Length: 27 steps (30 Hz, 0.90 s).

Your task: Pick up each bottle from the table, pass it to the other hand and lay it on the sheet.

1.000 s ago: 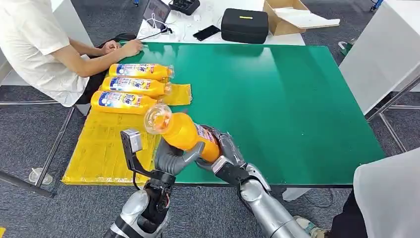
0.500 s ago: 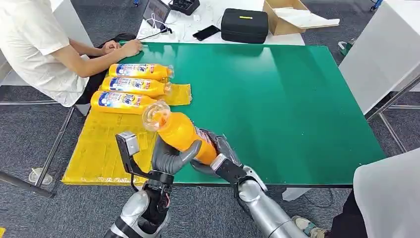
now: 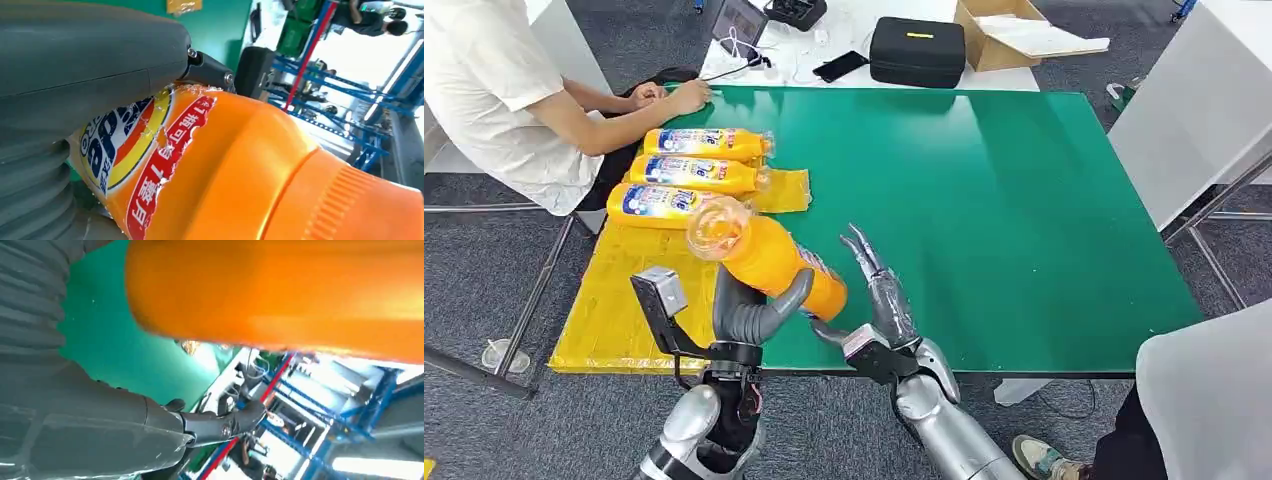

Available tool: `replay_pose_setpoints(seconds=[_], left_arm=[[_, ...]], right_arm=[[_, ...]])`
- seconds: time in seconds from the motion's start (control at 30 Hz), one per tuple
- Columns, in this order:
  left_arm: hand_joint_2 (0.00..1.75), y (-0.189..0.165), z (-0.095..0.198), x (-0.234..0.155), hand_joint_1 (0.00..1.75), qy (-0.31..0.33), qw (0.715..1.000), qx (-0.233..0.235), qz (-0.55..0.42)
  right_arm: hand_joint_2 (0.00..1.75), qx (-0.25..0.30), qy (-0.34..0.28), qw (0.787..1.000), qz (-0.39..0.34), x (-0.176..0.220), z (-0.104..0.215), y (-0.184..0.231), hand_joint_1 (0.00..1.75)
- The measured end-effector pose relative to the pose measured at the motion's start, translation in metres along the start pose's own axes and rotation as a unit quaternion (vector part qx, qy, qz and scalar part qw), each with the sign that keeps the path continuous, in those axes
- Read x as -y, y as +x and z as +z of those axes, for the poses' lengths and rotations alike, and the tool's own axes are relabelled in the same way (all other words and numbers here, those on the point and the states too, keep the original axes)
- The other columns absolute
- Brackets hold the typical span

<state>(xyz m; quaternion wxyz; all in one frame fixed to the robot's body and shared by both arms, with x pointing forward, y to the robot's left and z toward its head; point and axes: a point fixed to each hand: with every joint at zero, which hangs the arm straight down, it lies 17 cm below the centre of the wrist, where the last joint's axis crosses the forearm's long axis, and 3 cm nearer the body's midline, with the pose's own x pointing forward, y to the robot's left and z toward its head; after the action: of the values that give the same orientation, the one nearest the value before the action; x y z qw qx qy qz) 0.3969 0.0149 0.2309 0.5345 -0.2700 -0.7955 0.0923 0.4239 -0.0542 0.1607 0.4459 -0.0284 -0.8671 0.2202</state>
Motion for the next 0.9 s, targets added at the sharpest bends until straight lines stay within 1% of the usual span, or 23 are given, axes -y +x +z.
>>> replay_pose_setpoints(seconds=[0.03,0.1,0.13,0.17,0.23,0.3,0.33,0.4,0.43,0.5,0.53,0.57,0.6,0.63,0.67,0.73,0.8,0.83,0.9], left_arm=[[1.75,0.000,0.000,0.000,1.75,0.001,1.000,0.001,-0.001],[1.75,0.002,-0.001,0.000,1.75,0.001,1.000,0.003,0.000],[1.75,0.003,-0.001,-0.002,1.75,0.006,1.000,0.004,-0.002],[1.75,0.003,-0.002,-0.007,1.75,0.016,1.000,0.006,-0.009],[1.75,0.008,-0.004,-0.021,1.75,0.043,0.998,0.018,-0.041],[1.75,0.017,-0.006,-0.038,1.75,0.067,0.990,0.045,-0.118],[1.75,0.024,-0.006,-0.046,1.75,0.074,0.976,0.069,-0.191],[1.75,0.032,-0.007,-0.052,1.75,0.054,0.932,0.116,-0.340],[1.75,0.031,-0.009,-0.056,1.75,0.040,0.910,0.125,-0.393],[1.75,0.029,-0.013,-0.071,1.75,0.016,0.852,0.142,-0.503],[1.75,0.030,-0.017,-0.082,1.75,0.009,0.819,0.146,-0.555],[1.75,0.029,-0.024,-0.094,1.75,0.002,0.778,0.145,-0.611],[1.75,0.027,-0.032,-0.112,1.75,0.000,0.737,0.134,-0.662],[1.75,0.026,-0.040,-0.130,1.75,0.003,0.710,0.119,-0.694],[1.75,0.023,-0.046,-0.150,1.75,0.012,0.696,0.095,-0.712],[1.75,0.014,-0.053,-0.189,1.75,0.027,0.682,0.040,-0.730],[1.75,-0.004,-0.055,-0.214,1.75,0.007,0.659,-0.012,-0.752],[1.75,-0.015,-0.053,-0.226,1.75,-0.004,0.651,-0.039,-0.758],[1.75,-0.028,-0.053,-0.246,1.75,-0.015,0.638,-0.079,-0.765]], right_arm=[[0.00,0.000,-0.003,1.000,0.000,0.001,0.000,0.000,0.00],[0.00,0.001,-0.006,1.000,0.000,0.003,-0.001,0.001,0.00],[0.00,0.003,-0.017,1.000,0.008,0.008,-0.001,0.002,0.00],[0.00,0.006,-0.045,0.999,0.026,0.019,-0.002,0.003,0.00],[0.00,0.009,-0.124,0.990,0.065,0.054,-0.003,0.006,0.00],[0.00,0.016,-0.171,0.981,0.093,0.081,-0.002,0.012,0.00],[0.00,0.024,-0.196,0.975,0.102,0.098,-0.001,0.021,0.00],[0.00,0.035,-0.251,0.961,0.113,0.136,0.001,0.035,0.00],[1.75,0.039,-0.274,0.954,0.118,0.153,0.004,0.040,0.00],[1.75,0.049,-0.317,0.938,0.128,0.185,0.010,0.054,0.00],[1.75,0.054,-0.331,0.933,0.132,0.195,0.012,0.060,0.00],[1.75,0.059,-0.342,0.928,0.135,0.203,0.014,0.066,0.00],[1.75,0.066,-0.352,0.924,0.136,0.210,0.015,0.073,0.00],[1.75,0.071,-0.360,0.920,0.137,0.214,0.015,0.078,0.00],[1.75,0.073,-0.368,0.917,0.135,0.219,0.016,0.081,0.00],[1.75,0.070,-0.383,0.913,0.125,0.226,0.020,0.082,0.00],[1.75,0.065,-0.392,0.910,0.116,0.232,0.024,0.079,0.00],[1.75,0.063,-0.396,0.909,0.110,0.234,0.025,0.078,0.00],[1.75,0.058,-0.402,0.909,0.097,0.236,0.027,0.075,0.00]])
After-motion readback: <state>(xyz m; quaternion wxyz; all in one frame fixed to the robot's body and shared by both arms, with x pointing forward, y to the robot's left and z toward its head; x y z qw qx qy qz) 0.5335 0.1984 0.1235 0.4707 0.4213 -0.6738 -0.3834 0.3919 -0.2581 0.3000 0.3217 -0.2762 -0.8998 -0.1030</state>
